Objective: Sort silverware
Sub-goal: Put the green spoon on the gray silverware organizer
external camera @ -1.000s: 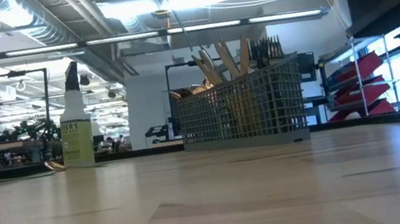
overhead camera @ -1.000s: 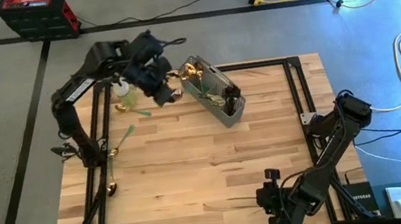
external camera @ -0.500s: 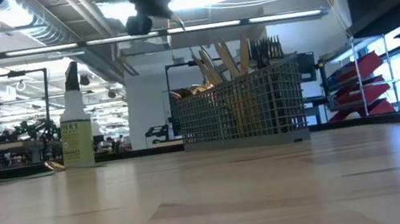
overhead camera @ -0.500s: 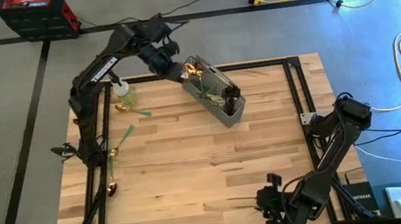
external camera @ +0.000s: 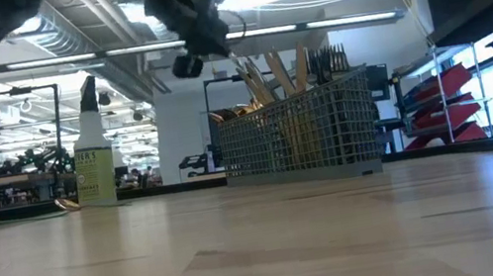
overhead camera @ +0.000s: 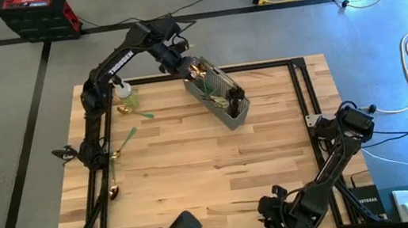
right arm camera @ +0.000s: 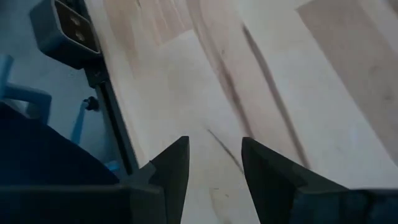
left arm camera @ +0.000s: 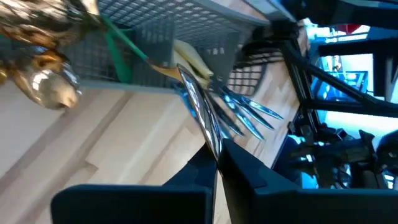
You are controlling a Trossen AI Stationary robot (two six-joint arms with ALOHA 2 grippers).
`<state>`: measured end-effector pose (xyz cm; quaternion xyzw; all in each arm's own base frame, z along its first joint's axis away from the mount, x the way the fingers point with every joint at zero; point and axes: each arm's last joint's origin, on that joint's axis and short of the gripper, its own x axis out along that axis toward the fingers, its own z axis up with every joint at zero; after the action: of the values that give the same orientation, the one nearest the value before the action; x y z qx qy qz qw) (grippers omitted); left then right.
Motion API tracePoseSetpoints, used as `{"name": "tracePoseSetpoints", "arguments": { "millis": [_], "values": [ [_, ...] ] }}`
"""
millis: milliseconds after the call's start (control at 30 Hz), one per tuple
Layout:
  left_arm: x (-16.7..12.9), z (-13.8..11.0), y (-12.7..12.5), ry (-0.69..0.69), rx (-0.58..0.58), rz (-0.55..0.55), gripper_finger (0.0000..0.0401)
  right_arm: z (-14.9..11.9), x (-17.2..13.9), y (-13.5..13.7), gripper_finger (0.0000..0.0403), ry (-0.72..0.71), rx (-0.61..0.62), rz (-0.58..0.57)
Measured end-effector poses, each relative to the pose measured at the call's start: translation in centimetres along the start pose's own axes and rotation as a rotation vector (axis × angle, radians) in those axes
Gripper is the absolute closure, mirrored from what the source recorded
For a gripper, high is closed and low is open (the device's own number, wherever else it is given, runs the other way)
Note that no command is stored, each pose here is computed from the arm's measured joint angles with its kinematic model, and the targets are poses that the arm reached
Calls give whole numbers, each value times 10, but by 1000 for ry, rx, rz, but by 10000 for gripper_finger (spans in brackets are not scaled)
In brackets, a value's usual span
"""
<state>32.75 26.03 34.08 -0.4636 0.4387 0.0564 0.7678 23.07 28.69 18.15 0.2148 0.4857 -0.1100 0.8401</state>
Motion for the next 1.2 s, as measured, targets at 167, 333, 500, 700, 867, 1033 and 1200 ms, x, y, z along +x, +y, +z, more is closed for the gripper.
{"name": "tracePoseSetpoints", "arguments": {
  "millis": [167, 333, 500, 700, 867, 1033, 1200],
  "values": [
    [10, 11, 22, 6, -30, 6, 401, 1, 0, 2, 272, -26, 32, 20],
    [16, 20, 36, -4, -35, -6, 401, 0, 4, 7, 272, -39, 53, 49],
    [19, 21, 38, -3, -21, 2, 393, -3, 8, 8, 272, -28, 56, 52],
    [21, 23, 37, -22, 13, 38, 355, -3, 8, 8, 272, -26, 70, 53],
    [27, 24, 30, -33, 60, 50, 301, -4, 8, 8, 272, -20, 70, 54],
    [21, 33, 26, -136, 191, 42, 257, -4, 8, 8, 272, -21, 70, 54],
    [-15, 43, 12, -354, 357, 25, 240, -3, 8, 9, 272, -23, 75, 68]
  ]
}}
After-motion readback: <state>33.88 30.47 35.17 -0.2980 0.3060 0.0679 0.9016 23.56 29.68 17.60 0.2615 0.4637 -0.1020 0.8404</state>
